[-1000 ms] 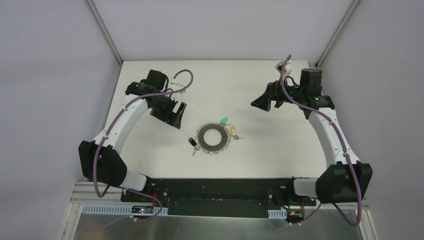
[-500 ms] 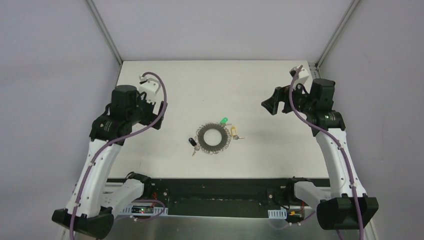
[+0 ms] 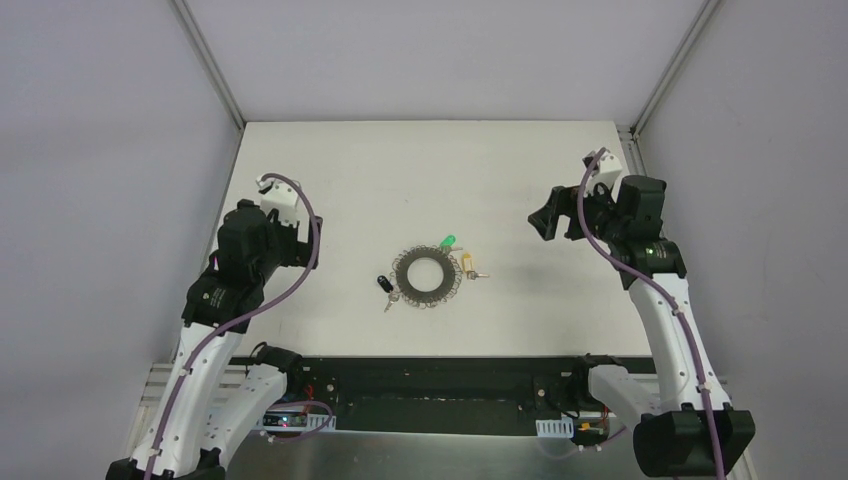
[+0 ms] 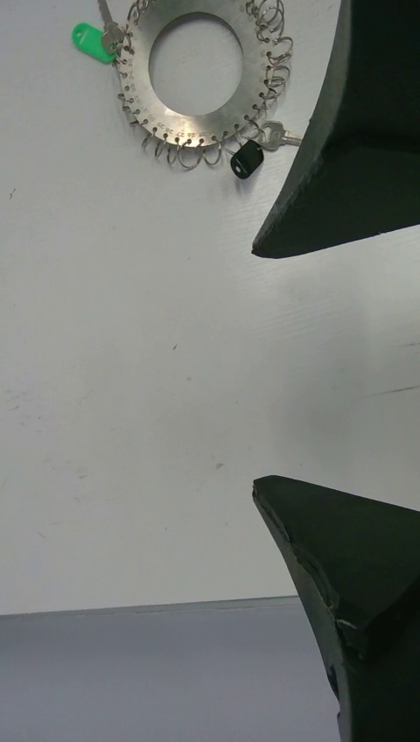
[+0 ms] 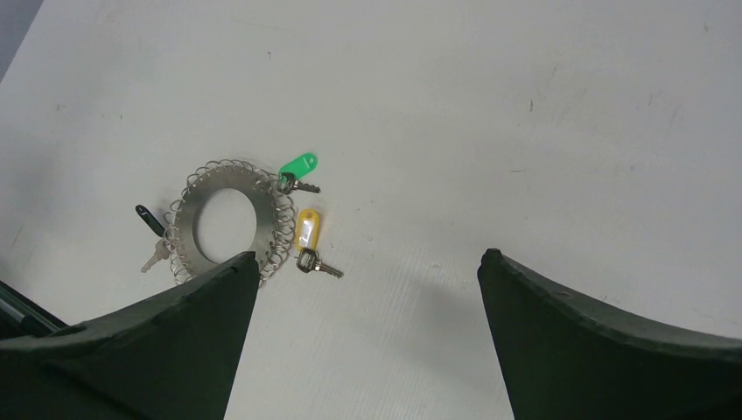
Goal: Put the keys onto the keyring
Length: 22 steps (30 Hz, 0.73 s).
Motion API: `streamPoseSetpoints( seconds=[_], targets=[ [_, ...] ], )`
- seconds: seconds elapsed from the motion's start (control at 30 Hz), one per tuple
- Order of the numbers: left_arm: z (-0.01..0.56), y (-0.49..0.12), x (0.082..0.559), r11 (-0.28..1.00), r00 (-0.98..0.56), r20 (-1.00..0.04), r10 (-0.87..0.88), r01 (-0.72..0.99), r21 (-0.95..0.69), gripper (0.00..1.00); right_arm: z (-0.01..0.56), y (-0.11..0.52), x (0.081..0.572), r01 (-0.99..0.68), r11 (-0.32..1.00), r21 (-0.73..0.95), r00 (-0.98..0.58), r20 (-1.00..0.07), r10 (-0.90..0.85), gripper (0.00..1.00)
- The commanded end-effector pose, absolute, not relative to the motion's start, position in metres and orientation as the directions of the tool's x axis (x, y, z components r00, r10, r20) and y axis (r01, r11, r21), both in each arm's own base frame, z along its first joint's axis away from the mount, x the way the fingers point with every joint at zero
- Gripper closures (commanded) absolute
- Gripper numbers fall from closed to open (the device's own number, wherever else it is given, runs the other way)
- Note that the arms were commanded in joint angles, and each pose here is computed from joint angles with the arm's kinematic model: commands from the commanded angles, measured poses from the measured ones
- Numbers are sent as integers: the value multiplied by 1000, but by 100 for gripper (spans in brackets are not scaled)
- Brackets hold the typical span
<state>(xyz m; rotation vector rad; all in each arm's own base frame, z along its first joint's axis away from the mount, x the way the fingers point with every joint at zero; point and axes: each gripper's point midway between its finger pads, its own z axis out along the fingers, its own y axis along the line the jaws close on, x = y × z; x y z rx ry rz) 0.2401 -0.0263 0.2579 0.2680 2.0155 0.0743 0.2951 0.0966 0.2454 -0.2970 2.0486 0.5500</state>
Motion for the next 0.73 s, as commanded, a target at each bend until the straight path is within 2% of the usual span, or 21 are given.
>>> streamPoseSetpoints(
  seconds=[0.0, 0.13, 0.33, 0.7],
  targets=[
    [259, -24, 255, 992, -343, -931, 122, 67, 105, 1, 255, 86, 299, -361, 900, 244, -414, -907, 80, 0],
    [251, -32, 258, 995, -295, -953, 72, 83, 49, 1, 257, 85, 298, -346, 901, 261, -350, -927, 134, 0],
    [251, -42, 251, 989, -284, -956, 69, 147, 28, 1, 256, 94, 297, -353, 876, 329, -398, -900, 178, 0],
    [249, -36, 245, 992, -299, -953, 45, 127, 7, 1, 251, 93, 292, -367, 871, 328, -434, -888, 151, 0]
  ],
)
